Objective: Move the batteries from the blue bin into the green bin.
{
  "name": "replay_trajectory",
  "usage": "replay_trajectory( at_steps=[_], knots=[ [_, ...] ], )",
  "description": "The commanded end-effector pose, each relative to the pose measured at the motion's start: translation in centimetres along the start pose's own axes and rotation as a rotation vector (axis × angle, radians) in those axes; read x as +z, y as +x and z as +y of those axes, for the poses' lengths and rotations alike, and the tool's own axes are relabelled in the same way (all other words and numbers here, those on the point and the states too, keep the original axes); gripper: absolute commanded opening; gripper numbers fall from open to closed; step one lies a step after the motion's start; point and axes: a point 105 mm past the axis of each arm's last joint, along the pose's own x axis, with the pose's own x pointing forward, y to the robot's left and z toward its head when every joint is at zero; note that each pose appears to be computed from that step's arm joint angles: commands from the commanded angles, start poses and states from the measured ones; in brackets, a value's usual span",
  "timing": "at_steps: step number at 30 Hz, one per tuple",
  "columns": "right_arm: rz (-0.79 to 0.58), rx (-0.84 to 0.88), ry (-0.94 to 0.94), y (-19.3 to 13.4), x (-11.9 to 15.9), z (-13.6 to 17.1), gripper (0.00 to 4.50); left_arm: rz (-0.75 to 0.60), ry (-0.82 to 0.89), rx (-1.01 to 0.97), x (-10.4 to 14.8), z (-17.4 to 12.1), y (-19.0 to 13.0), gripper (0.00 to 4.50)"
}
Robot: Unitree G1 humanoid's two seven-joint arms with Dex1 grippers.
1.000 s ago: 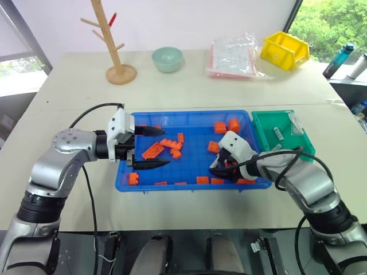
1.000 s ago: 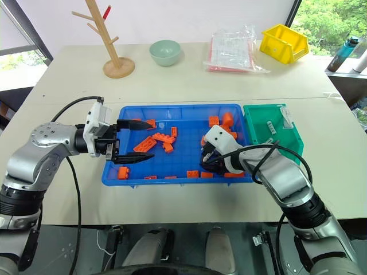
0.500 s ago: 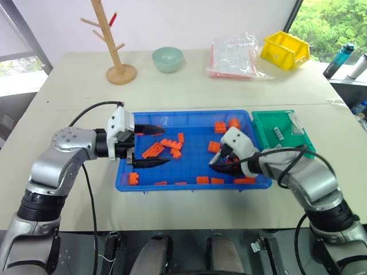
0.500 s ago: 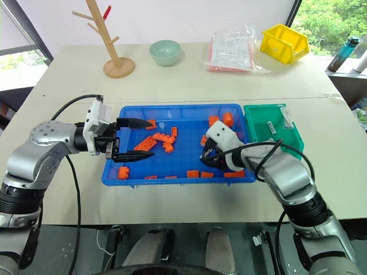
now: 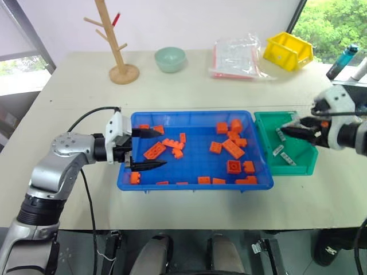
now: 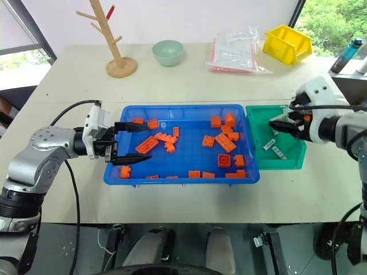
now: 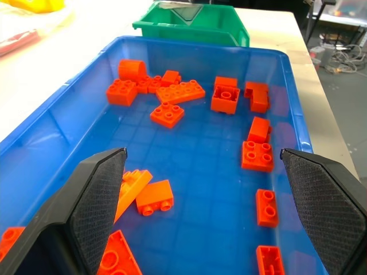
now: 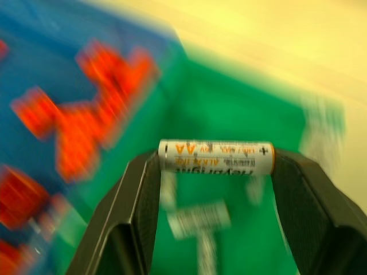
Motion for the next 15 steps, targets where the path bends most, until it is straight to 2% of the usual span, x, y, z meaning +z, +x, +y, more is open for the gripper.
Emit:
replay_trajectory(
  at_steps=[1,2,6,10,12,15],
  knots=[
    [-0.1,0.005,0.005,-0.6,1.8,0.1,4.13,-0.02,0.044,0.026,0.9,0.4,-0.7,4.5],
    [-0.108,0.016,0.003,-0.5,1.9,0.3,4.43,-0.02,0.044,0.029,0.9,0.5,-0.8,4.5],
    [-0.125,0.02,-0.059,-0.7,2.3,0.2,4.43,-0.024,0.042,0.056,1.1,1.1,-1.3,4.5],
    [-0.239,0.11,-0.182,-3.4,3.6,-0.5,4.43,-0.023,0.032,0.134,2.0,2.5,-3.4,4.5],
    [-0.234,0.159,-0.274,-5.0,2.9,-1.0,4.43,-0.009,0.029,0.181,2.4,3.2,-5.0,4.5],
    [-0.145,0.191,-0.368,-6.6,0.5,-2.5,4.43,0.018,0.008,0.247,2.8,4.0,-8.0,4.5]
  ],
)
